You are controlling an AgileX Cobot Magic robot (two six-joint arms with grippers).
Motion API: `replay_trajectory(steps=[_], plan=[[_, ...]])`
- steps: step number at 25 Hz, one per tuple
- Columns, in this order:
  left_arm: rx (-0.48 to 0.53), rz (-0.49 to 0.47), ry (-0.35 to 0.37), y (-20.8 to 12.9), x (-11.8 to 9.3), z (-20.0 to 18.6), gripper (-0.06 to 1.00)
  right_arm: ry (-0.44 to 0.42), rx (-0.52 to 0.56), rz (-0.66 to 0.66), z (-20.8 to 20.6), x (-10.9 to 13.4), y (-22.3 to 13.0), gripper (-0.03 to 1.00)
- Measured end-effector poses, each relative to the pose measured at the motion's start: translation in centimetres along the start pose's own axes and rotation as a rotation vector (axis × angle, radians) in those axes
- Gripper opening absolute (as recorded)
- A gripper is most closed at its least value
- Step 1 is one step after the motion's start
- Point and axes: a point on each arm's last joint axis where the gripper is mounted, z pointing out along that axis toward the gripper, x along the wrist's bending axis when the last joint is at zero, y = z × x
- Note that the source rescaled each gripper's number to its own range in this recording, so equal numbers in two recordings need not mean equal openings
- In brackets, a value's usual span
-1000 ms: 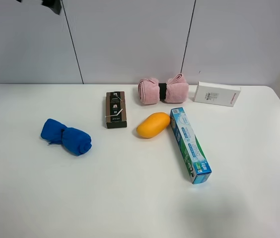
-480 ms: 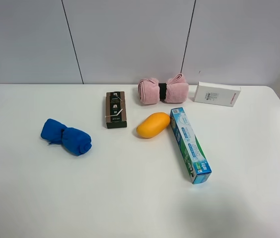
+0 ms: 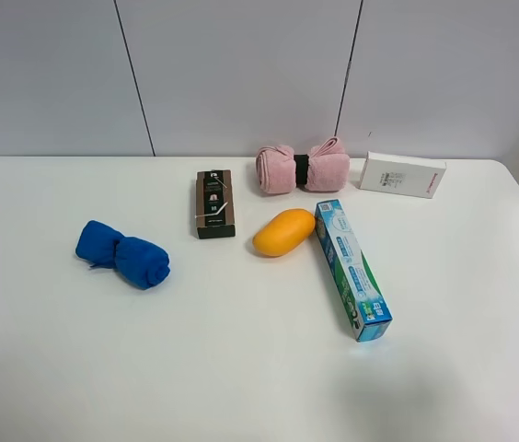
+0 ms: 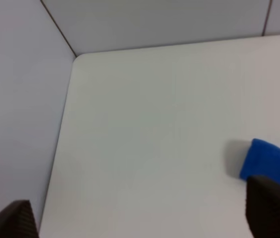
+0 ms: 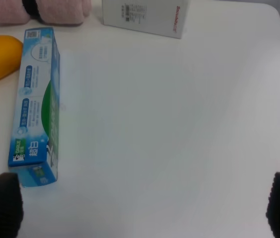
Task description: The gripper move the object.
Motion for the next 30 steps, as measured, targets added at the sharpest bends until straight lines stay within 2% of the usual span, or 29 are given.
replay_trajectory(steps=[8,17,30], plan=[[-0.079,-0.073,-0.1,-7.5,-1.7,-3.2,0.76,0.0,0.0,0.0,0.0,0.0,0.0,1.0],[-0.199,-0.094,-0.115,-14.0,-2.7,-4.3,0.76,0.0,0.0,0.0,0.0,0.0,0.0,1.0],[-0.257,-0.094,-0.11,-18.1,-3.2,-4.0,0.76,0.0,0.0,0.0,0.0,0.0,0.0,1.0]])
